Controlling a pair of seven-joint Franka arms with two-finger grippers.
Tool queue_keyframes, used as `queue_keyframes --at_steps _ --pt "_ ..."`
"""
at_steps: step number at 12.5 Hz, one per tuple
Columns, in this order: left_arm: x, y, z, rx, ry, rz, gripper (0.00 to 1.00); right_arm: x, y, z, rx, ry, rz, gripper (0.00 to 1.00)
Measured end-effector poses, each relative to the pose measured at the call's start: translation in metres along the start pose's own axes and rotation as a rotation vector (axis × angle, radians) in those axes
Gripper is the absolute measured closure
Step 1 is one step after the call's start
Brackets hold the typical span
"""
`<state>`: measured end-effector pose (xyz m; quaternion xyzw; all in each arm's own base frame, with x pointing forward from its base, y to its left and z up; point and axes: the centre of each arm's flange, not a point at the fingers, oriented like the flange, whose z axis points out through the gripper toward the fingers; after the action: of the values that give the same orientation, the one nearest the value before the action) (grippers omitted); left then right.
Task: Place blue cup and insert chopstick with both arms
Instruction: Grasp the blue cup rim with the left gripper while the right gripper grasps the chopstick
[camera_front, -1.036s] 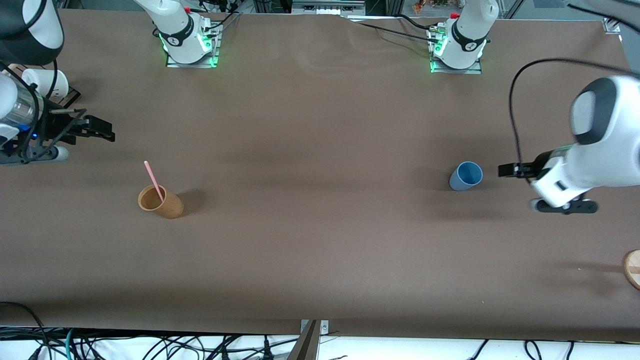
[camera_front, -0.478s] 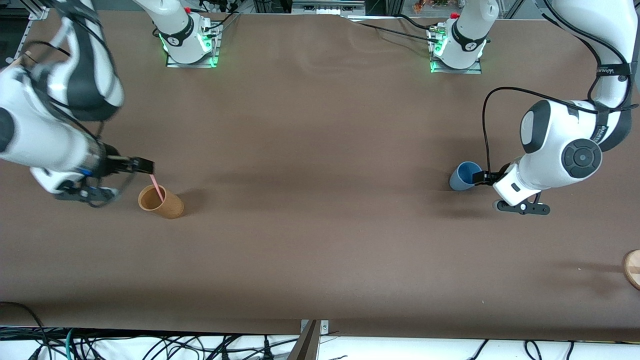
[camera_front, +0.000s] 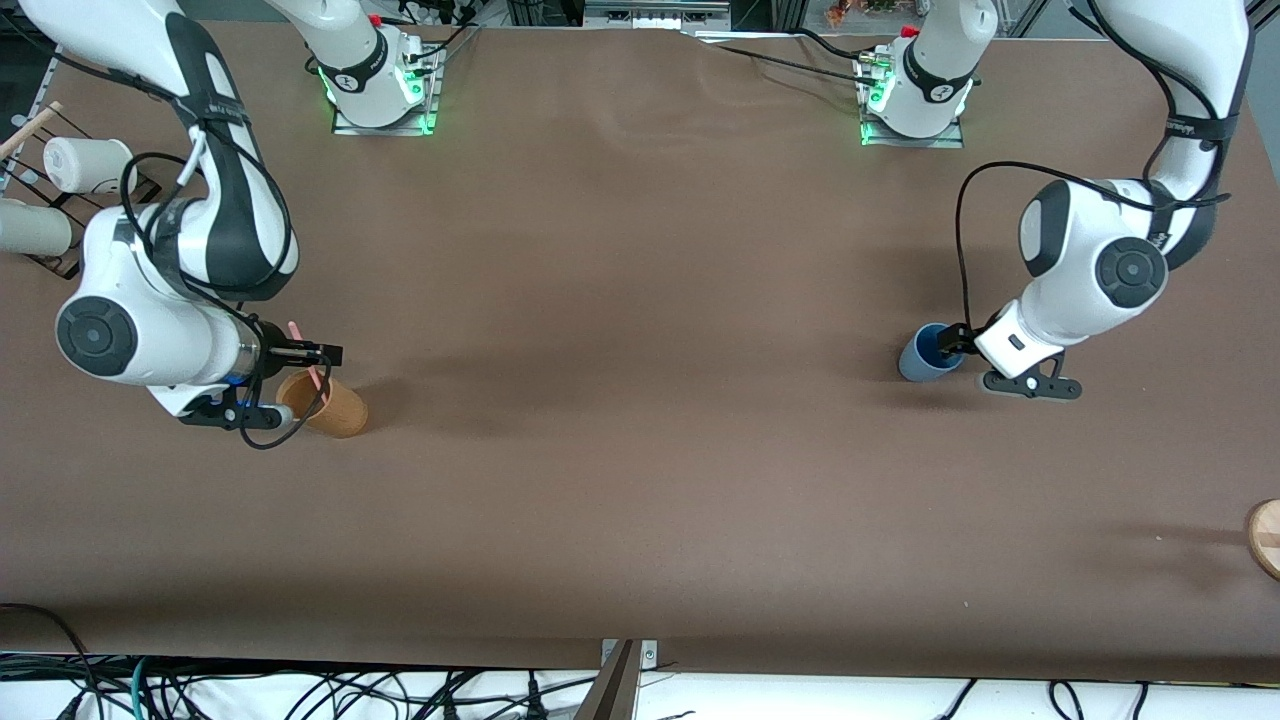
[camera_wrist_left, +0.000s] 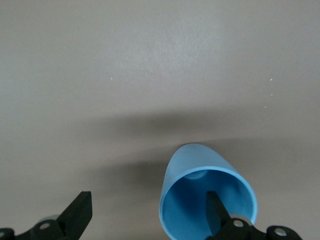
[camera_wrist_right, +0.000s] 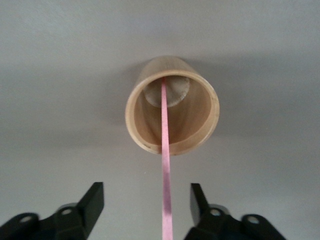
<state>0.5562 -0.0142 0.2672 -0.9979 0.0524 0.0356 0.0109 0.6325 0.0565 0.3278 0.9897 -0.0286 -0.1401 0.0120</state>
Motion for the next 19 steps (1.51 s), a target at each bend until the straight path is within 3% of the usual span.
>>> queue_keyframes --at_steps 4,5,10,12,17,19 --pt "-0.012 -0.001 0.017 0.001 0.023 -0.002 0.04 0.002 0.007 0.022 -0.005 -0.040 0.012 0.78" --pt "-0.012 -0.001 0.017 0.002 0.027 -0.002 0.14 0.002 0.011 0.022 -0.003 -0.040 0.017 0.88" --pt "-0.012 -0.003 0.017 0.002 0.032 -0.005 0.74 0.003 0.013 0.016 0.000 -0.031 0.011 0.91" --pt "-0.011 -0.003 0.013 0.001 0.041 -0.007 0.93 0.001 0.012 0.006 0.000 -0.032 0.006 0.91" --pt "-0.003 -0.002 -0.002 0.003 0.058 -0.009 0.95 -0.001 0.007 -0.011 -0.001 -0.039 -0.003 0.91" --pt "0.014 0.021 -0.033 -0.036 0.054 -0.015 0.95 -0.003 0.007 -0.020 -0.001 -0.045 -0.004 0.91"
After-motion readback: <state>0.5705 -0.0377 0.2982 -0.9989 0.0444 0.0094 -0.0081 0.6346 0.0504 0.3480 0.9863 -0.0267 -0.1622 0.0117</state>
